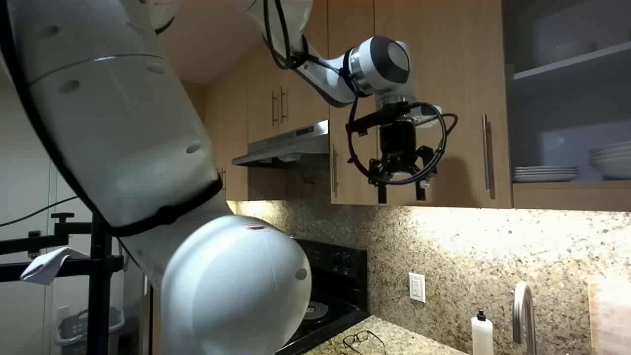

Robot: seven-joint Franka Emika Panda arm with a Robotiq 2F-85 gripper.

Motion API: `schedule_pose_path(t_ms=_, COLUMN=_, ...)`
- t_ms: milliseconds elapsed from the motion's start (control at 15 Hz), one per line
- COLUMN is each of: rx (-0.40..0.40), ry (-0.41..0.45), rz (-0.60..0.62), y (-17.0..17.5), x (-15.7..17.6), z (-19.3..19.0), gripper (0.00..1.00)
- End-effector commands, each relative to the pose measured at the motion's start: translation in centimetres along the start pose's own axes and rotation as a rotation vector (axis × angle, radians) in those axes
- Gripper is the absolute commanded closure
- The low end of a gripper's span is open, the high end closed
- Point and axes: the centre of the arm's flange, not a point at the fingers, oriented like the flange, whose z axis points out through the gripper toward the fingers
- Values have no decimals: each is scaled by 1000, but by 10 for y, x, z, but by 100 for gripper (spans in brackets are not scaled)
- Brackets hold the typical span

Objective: Close the cupboard door

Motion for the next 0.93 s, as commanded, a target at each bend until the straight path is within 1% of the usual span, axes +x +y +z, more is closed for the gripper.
schedule_pose_path(t_ms=0, rx=0, ry=0, rz=0, y=0, x=0, z=0, gripper=0)
schedule_pose_path(t_ms=600, rx=-1, ry=-3, rz=8, y=0, x=-1, z=4, gripper=0)
schedule_pose_path(t_ms=867, rx=9, ry=-6, rz=31, y=5, x=-14, z=15, gripper=0)
